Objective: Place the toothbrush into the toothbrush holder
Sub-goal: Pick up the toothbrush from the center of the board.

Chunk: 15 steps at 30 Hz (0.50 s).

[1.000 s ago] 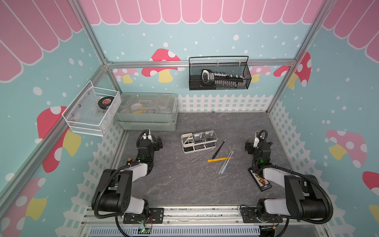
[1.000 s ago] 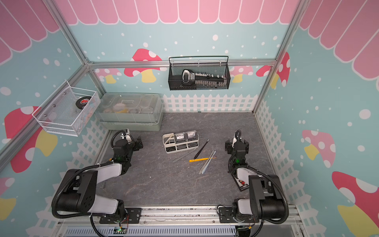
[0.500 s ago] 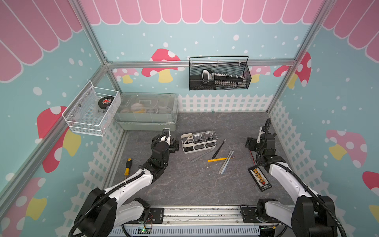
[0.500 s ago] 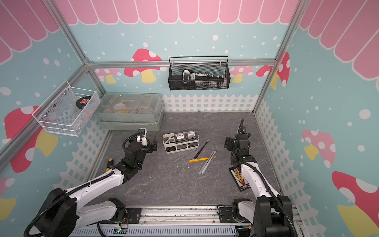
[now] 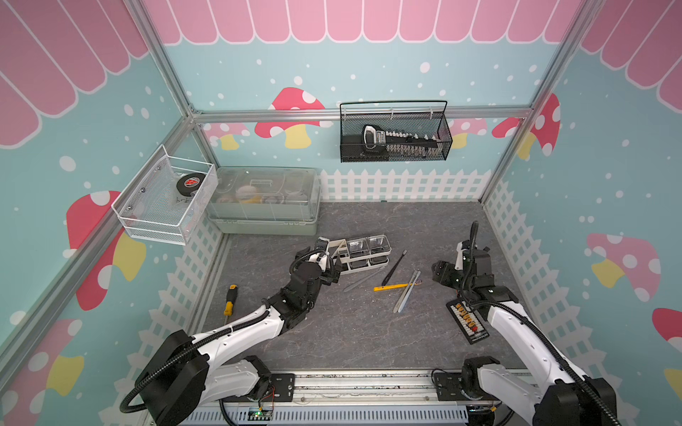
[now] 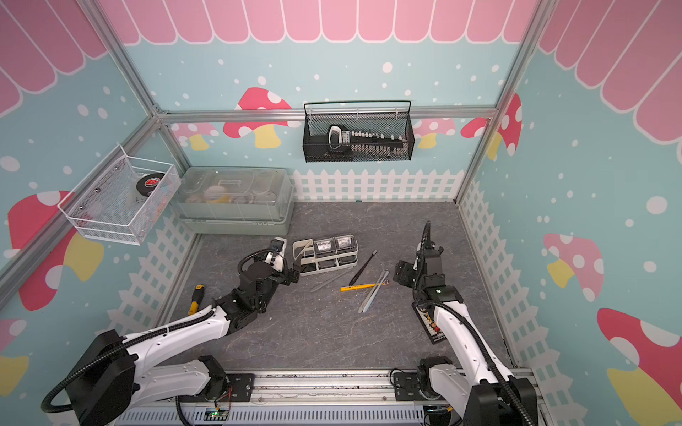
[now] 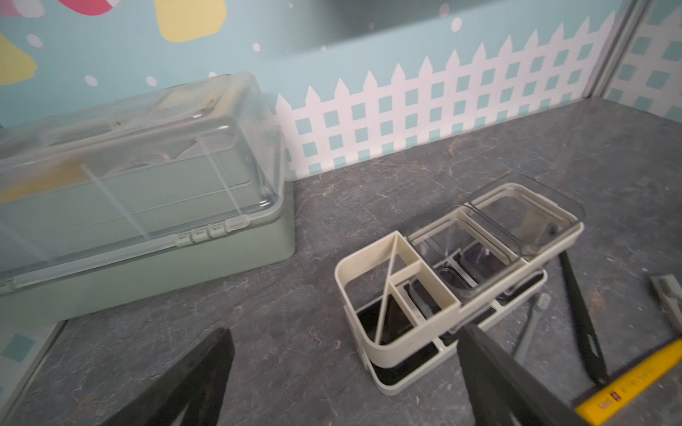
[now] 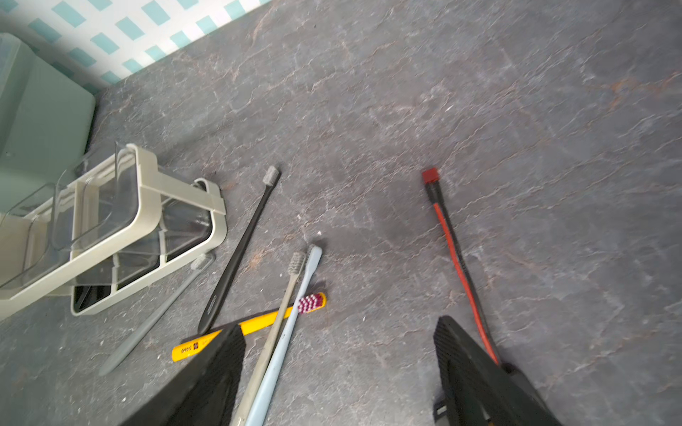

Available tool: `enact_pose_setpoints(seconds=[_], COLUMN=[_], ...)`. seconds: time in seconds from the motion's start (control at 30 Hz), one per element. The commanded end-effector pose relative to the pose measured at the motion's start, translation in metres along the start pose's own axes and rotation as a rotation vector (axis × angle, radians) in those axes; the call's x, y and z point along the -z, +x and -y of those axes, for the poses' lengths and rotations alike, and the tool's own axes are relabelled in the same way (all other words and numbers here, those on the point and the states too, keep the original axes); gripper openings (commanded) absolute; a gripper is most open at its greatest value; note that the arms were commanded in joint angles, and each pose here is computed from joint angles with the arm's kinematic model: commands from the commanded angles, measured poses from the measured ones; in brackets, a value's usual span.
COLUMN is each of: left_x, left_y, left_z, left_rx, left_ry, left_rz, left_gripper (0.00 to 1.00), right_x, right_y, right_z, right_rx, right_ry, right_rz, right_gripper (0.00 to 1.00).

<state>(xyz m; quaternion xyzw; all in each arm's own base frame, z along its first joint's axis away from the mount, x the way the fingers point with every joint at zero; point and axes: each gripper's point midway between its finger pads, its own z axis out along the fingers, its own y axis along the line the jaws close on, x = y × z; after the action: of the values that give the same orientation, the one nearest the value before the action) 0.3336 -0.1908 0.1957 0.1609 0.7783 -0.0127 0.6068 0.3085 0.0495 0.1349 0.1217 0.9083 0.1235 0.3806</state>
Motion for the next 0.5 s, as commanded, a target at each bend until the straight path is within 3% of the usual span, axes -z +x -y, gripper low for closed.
enact_pose_setpoints(seconds=[0.0, 0.2, 0.47], left_x=[0.003, 0.006, 0.005], left_y=[0.003, 0.004, 0.017], left_z=[0.021, 0.027, 0.017], left_rx=[-0.034, 0.034, 0.095], left_ry=[0.036, 0.037, -0.025], left_rz=[0.009, 0.04, 0.001], left_gripper=[0.95, 0.95, 0.95], right_x=[-0.006, -0.021, -0.046], right_y=[0.031, 0.055, 0.077], right_z=[-0.012, -0.039, -0.055], right_rx=[-0.013, 0.045, 0.041], right_ry=[-0.033, -0.069, -0.094], right_rz=[-0.098, -0.191, -0.267], right_gripper=[0.79, 0.66, 0.59])
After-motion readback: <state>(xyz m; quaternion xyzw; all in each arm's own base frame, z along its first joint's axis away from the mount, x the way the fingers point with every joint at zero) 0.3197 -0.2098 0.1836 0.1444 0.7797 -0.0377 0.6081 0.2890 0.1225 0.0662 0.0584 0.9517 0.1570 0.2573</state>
